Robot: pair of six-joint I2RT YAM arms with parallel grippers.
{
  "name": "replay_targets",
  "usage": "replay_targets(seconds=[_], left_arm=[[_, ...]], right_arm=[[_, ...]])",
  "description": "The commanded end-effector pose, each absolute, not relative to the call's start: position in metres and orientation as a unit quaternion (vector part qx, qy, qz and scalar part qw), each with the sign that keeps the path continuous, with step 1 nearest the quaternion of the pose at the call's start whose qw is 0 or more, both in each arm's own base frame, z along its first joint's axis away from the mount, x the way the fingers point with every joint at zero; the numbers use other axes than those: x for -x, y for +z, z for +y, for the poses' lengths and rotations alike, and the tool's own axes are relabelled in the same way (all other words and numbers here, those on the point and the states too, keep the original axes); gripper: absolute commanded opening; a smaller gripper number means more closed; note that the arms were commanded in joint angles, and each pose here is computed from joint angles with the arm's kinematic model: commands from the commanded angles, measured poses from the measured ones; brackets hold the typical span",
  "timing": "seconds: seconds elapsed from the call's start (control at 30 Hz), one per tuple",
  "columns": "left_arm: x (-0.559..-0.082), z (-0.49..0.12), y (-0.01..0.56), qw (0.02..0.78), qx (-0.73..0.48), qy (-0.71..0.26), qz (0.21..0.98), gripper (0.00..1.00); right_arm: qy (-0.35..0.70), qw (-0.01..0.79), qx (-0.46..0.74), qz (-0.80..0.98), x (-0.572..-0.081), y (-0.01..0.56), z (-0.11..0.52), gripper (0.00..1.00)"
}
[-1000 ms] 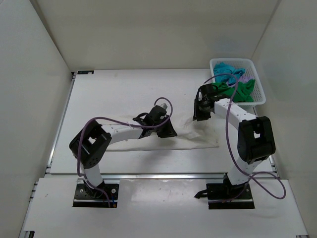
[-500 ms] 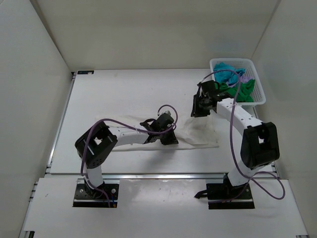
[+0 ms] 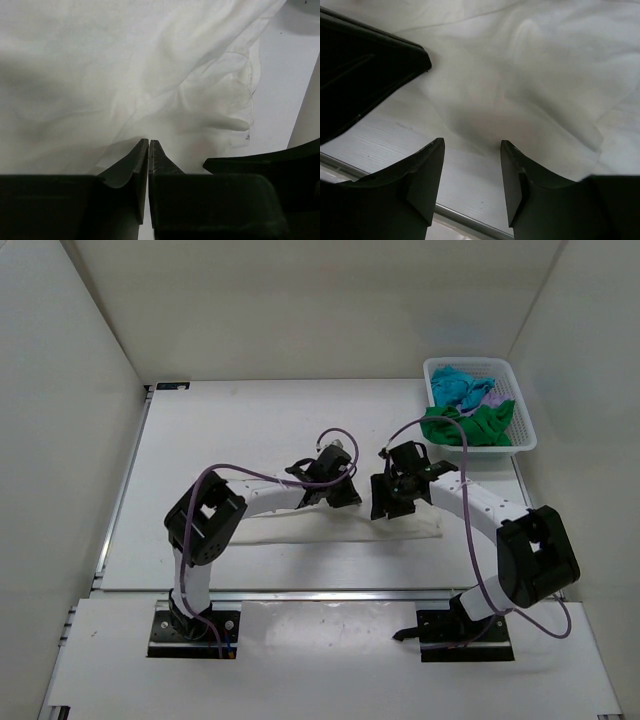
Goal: Fold and stack the t-shirts
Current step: Fold the other side of the tshirt into a rectangle
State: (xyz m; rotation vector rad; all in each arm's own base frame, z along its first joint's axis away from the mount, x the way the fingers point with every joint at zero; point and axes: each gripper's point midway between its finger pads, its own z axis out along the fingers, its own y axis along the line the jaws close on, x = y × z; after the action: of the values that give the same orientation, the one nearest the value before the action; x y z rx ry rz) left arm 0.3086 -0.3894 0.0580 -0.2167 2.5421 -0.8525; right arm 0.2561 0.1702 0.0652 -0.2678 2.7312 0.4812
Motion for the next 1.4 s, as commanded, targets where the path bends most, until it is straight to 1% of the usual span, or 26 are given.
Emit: replay_targets(seconds=[0.0, 0.1, 0.17, 0.23, 0.27, 0.3, 0.33, 0.37, 0.4, 0.43, 0.47, 0.5, 0.63, 0.67, 0.8, 0.9, 0.97, 1.03, 1.37], left_arm=[[-0.313, -0.398, 0.075, 0.233, 0.068, -0.323, 0.915, 0.16], [-0.321, -0.389, 0.088, 0.246, 0.073, -0.33, 0.909, 0.16], [-0.317, -0.387, 0.1, 0.248, 0.068, -0.342, 0.904, 0.16], [-0.308, -0.388, 0.102, 0.246, 0.055, -0.343, 0.905, 0.14], [-0.299, -0.391, 0.104, 0.242, 0.047, -0.345, 0.906, 0.14], [-0.288, -0.391, 0.1, 0.232, 0.038, -0.342, 0.91, 0.14], [-0.283, -0.395, 0.099, 0.231, 0.036, -0.347, 0.908, 0.13], [-0.271, -0.396, 0.098, 0.222, 0.035, -0.353, 0.908, 0.13], [-0.263, -0.394, 0.091, 0.213, 0.042, -0.354, 0.909, 0.13], [-0.262, -0.396, 0.096, 0.216, 0.046, -0.365, 0.904, 0.12], [-0.254, -0.395, 0.092, 0.21, 0.052, -0.367, 0.905, 0.12], [-0.249, -0.396, 0.089, 0.206, 0.051, -0.368, 0.905, 0.12], [-0.244, -0.405, 0.083, 0.192, 0.043, -0.371, 0.907, 0.14], [-0.244, -0.407, 0.084, 0.192, 0.043, -0.373, 0.907, 0.15], [-0.261, -0.412, 0.08, 0.208, 0.053, -0.363, 0.907, 0.21], [-0.278, -0.408, 0.08, 0.225, 0.089, -0.359, 0.901, 0.26], [-0.286, -0.408, 0.076, 0.227, 0.099, -0.349, 0.904, 0.32], [-0.289, -0.407, 0.064, 0.225, 0.108, -0.332, 0.91, 0.34], [-0.299, -0.41, 0.043, 0.214, 0.152, -0.316, 0.912, 0.33]], right_arm=[[0.17, 0.205, 0.118, 0.957, -0.275, 0.07, 0.181, 0.46], [0.159, 0.194, 0.134, 0.959, -0.278, 0.066, 0.181, 0.47], [0.154, 0.196, 0.144, 0.958, -0.281, 0.065, 0.183, 0.52], [0.14, 0.187, 0.142, 0.962, -0.286, 0.06, 0.177, 0.51], [0.138, 0.182, 0.143, 0.963, -0.29, 0.056, 0.176, 0.48], [0.133, 0.18, 0.144, 0.964, -0.294, 0.055, 0.175, 0.38], [0.128, 0.181, 0.141, 0.965, -0.298, 0.054, 0.172, 0.31], [0.128, 0.184, 0.14, 0.964, -0.301, 0.056, 0.172, 0.18], [0.131, 0.192, 0.133, 0.964, -0.309, 0.061, 0.17, 0.1], [0.135, 0.193, 0.129, 0.963, -0.311, 0.062, 0.17, 0.07], [0.141, 0.198, 0.124, 0.962, -0.317, 0.066, 0.169, 0.01], [0.146, 0.204, 0.117, 0.961, -0.323, 0.07, 0.167, 0.0], [0.156, 0.205, 0.102, 0.961, -0.337, 0.071, 0.162, 0.01], [0.164, 0.195, 0.098, 0.962, -0.336, 0.067, 0.16, 0.0], [0.184, 0.181, 0.089, 0.962, -0.343, 0.061, 0.162, 0.0], [0.193, 0.182, 0.087, 0.96, -0.347, 0.062, 0.163, 0.0], [0.201, 0.185, 0.084, 0.958, -0.349, 0.064, 0.163, 0.0], [0.203, 0.19, 0.078, 0.957, -0.353, 0.067, 0.16, 0.01], [0.219, 0.192, 0.08, 0.953, -0.355, 0.071, 0.165, 0.0]])
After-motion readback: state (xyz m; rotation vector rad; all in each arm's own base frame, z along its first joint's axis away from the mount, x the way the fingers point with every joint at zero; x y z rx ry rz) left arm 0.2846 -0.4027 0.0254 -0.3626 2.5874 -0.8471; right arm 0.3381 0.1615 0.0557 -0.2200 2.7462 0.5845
